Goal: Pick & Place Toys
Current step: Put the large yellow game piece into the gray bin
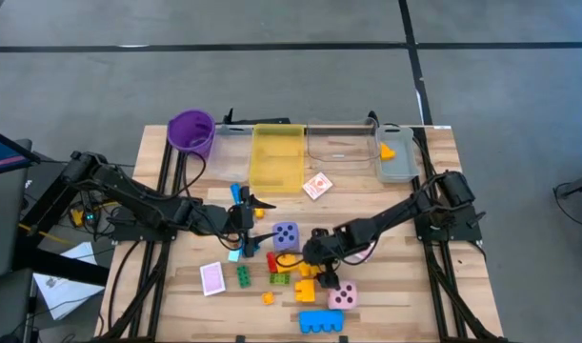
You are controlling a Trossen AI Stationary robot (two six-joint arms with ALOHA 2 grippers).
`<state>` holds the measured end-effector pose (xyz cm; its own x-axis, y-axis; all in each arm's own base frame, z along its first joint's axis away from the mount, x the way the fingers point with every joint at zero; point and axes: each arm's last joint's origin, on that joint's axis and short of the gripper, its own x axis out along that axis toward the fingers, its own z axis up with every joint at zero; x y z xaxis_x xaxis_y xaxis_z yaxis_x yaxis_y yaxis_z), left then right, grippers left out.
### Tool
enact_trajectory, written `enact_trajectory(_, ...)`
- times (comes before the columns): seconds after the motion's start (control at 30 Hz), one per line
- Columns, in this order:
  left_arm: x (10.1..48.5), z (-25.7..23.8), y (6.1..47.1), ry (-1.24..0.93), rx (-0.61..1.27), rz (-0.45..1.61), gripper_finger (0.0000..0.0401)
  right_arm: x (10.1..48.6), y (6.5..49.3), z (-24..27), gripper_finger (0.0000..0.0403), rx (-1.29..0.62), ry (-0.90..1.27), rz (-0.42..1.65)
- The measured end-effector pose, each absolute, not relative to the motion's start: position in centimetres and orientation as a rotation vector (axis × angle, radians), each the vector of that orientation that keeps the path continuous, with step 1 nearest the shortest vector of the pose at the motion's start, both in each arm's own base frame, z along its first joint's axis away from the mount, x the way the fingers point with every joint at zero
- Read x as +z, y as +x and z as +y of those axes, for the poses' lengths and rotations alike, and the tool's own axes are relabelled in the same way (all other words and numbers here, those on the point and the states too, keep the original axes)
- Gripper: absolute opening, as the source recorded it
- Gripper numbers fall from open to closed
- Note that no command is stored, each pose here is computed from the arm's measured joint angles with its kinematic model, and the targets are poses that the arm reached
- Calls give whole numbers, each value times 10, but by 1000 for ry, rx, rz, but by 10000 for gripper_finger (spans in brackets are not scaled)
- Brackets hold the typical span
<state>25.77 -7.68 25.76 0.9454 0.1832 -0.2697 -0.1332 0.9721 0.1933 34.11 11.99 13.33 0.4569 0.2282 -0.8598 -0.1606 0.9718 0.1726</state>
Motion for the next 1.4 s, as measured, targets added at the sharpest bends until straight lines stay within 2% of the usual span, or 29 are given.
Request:
enact_trajectory(0.8,253,-76,256,123,173,336,328,131,339,117,356,172,20,1088)
enact_trajectory(0.93,252,-76,256,125,173,342,328,132,340,116,354,168,-47,1068)
enact_trajectory(1.4,252,-76,256,126,173,342,328,131,339,116,292,173,-63,1071)
